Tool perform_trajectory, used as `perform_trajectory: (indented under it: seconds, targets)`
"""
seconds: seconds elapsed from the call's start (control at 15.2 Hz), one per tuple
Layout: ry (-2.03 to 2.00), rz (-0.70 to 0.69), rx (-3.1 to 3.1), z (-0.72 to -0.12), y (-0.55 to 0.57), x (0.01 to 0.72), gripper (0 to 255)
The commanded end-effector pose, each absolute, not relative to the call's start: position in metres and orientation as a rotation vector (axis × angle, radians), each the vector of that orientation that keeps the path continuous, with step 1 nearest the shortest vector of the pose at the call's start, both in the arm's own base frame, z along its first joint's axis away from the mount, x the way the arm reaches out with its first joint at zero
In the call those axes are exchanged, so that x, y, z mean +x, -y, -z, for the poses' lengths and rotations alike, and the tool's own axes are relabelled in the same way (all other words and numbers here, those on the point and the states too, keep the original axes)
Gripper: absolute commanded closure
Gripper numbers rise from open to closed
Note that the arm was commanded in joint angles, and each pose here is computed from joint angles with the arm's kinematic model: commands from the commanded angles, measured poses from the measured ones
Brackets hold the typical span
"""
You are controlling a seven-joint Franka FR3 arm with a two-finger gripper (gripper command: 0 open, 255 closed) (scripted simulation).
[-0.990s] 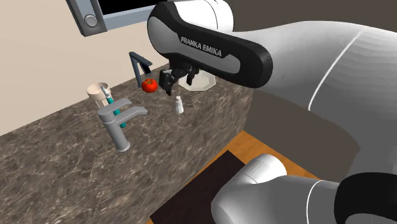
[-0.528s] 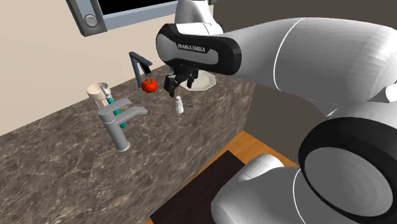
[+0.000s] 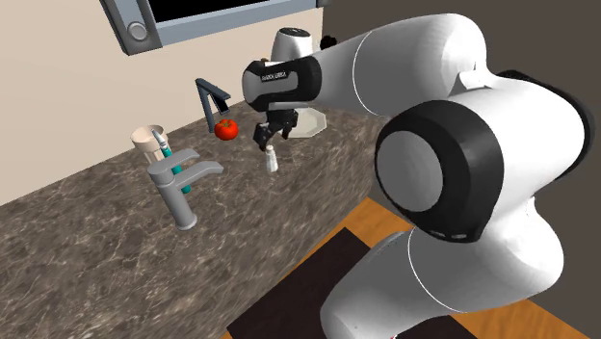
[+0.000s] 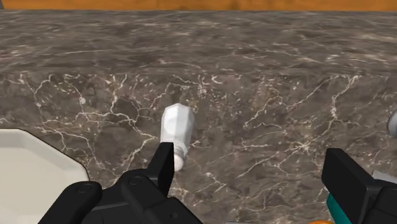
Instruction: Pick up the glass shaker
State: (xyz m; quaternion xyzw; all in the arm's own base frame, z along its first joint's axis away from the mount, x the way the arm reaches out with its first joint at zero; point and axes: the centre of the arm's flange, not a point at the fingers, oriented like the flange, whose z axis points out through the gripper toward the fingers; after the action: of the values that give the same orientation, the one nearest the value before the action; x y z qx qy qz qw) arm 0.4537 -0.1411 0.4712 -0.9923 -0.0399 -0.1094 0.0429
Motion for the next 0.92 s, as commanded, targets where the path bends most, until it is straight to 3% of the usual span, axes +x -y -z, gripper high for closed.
perform_trajectory:
  seconds: [0.0,0.86]
  targets:
    - [0.132,0.341,-3.027,-0.454,0.153,0.470,0]
    - [0.177,0.357,-2.981,-0.345,0.205,0.550,0]
